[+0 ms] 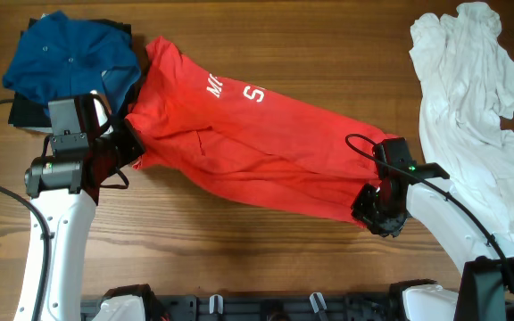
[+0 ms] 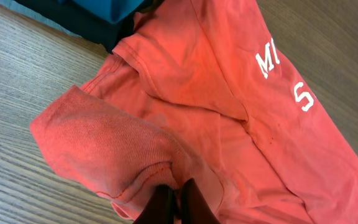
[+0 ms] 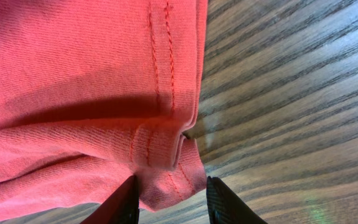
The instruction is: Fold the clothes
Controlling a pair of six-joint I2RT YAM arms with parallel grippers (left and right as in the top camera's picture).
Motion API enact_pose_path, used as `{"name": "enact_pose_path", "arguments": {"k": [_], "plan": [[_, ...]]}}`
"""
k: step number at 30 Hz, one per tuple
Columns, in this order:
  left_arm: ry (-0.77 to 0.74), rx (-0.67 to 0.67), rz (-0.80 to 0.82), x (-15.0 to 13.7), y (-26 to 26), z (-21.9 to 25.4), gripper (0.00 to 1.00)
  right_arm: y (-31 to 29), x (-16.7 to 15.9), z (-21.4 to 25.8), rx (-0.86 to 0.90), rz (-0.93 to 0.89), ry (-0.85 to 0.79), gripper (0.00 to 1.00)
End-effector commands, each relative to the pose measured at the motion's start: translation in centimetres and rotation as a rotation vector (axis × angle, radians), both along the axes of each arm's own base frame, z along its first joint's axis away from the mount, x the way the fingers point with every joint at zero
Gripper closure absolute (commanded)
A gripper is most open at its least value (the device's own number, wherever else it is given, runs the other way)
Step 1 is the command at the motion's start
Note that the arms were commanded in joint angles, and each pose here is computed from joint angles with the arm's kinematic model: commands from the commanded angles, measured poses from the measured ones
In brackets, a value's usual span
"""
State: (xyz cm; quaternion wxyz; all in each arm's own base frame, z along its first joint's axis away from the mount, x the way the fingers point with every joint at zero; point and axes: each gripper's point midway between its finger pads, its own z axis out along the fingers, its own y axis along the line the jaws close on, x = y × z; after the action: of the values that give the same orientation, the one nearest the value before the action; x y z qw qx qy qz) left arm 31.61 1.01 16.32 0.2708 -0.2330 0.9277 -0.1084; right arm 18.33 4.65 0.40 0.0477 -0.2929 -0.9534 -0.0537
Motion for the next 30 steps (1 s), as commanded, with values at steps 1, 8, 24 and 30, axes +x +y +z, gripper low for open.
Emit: {"name": "enact_pose_path", "arguments": {"k": [1, 8, 24, 30], "plan": [[-0.021, -0.001, -0.021, 0.4, -0.3, 0.6, 0.96, -0.1, -0.1, -0.1, -0.011, 0.015, 0.004, 0.65], [-0.021, -0.001, -0.021, 0.4, -0.3, 0.6, 0.96, -0.1, -0.3, -0.7, -0.011, 0.007, 0.01, 0.66], [-0.02, -0.001, -0.021, 0.4, -0.3, 0.6, 0.96, 0.0, 0.5, -0.1, -0.016, -0.011, 0.008, 0.96], [-0.017, 0.025, -0.007, 0.3, 0.2, 0.6, 0.96, -0.9, 1.4, 4.5, -0.07, -0.002, -0.022, 0.96]]}}
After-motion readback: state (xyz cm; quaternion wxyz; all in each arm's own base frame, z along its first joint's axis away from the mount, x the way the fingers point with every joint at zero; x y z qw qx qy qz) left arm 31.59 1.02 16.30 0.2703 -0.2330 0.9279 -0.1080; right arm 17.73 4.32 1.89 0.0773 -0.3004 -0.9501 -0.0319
